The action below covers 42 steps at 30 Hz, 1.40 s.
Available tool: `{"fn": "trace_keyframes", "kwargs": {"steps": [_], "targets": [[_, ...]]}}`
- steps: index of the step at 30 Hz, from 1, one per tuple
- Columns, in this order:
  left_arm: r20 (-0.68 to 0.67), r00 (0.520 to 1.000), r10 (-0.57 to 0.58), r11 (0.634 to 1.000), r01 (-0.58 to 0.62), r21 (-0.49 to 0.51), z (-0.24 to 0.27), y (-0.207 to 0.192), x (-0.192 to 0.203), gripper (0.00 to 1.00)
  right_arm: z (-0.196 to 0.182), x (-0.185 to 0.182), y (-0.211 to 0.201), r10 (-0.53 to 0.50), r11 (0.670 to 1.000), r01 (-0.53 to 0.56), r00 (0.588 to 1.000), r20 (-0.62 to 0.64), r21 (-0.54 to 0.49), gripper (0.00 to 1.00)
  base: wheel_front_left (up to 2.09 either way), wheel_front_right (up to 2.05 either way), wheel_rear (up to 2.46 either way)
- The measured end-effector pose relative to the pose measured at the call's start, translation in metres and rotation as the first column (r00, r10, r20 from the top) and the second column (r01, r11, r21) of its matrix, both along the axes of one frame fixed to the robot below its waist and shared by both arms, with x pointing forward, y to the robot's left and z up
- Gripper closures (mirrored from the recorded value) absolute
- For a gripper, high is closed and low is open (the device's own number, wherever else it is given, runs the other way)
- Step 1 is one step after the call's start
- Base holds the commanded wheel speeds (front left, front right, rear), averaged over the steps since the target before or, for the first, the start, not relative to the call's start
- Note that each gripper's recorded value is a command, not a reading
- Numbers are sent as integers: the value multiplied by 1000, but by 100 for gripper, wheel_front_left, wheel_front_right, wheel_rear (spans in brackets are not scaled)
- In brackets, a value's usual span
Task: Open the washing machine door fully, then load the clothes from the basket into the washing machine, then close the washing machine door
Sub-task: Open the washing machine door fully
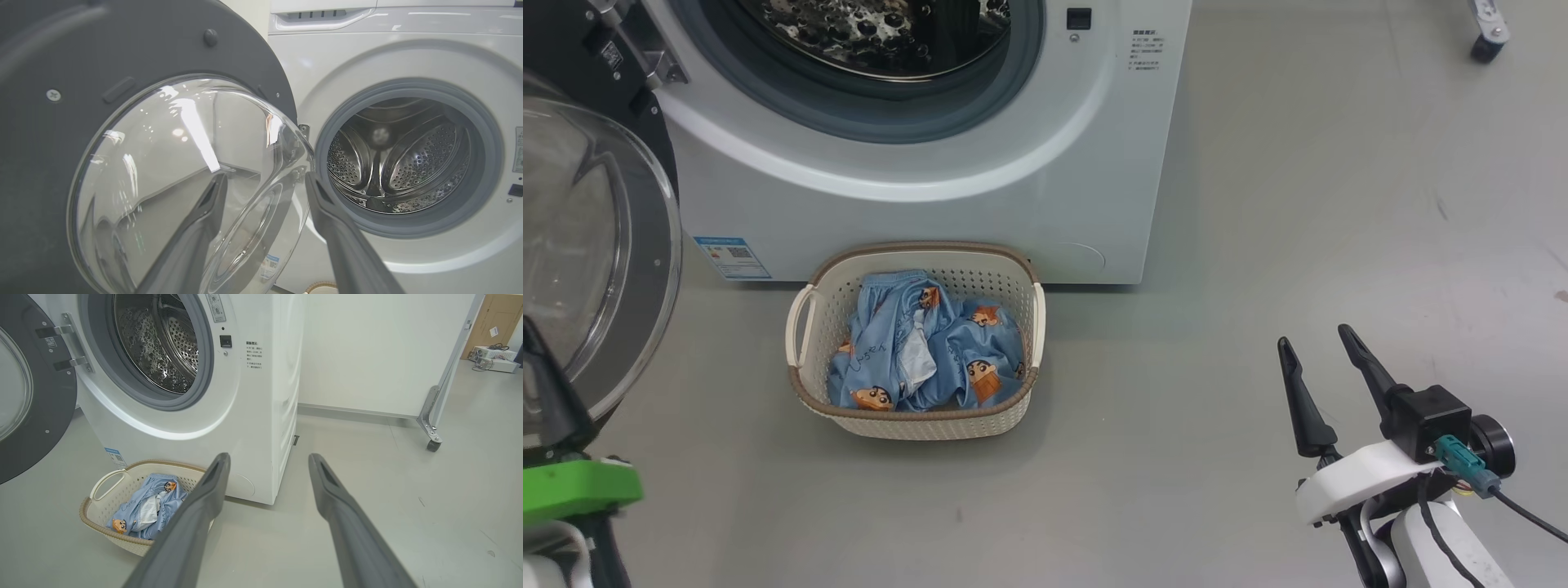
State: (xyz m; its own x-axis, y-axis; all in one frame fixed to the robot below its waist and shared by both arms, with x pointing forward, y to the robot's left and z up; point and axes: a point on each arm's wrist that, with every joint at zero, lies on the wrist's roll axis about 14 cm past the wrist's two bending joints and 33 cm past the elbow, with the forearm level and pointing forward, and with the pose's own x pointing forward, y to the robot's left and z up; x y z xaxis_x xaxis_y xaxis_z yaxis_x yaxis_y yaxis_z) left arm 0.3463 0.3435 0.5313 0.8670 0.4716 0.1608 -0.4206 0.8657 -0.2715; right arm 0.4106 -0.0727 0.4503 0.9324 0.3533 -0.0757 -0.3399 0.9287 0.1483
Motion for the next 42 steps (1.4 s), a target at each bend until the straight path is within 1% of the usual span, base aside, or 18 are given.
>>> {"fn": "trace_keyframes", "kwargs": {"steps": [5,9,14,27,32,36,42], "targets": [[-42,993,-112,993,114,30,-8,-35,10,0,12,-2,-9,-31,999,31,999,31,9,0,0,0,0],[-62,981,-183,982,185,31,-15,-57,13,0,22,-4,-17,-57,998,56,997,60,15,0,0,0,0],[-108,953,-283,956,289,45,-26,-91,13,0,38,-9,-31,-102,995,100,989,103,29,0,0,0,0],[-149,913,-379,921,388,35,-39,-125,0,0,51,-27,-57,-188,982,185,973,135,39,0,0,0,0],[-163,906,-391,915,402,39,-42,-129,-3,0,52,-31,-63,-210,978,206,968,136,40,0,0,0,0],[-154,907,-391,915,402,46,-38,-129,-4,0,55,-32,-65,-218,976,214,965,146,44,0,0,0,0],[-143,911,-387,916,398,53,-34,-127,-5,0,50,-38,-69,-234,972,230,963,132,41,0,0,0,0]]}}
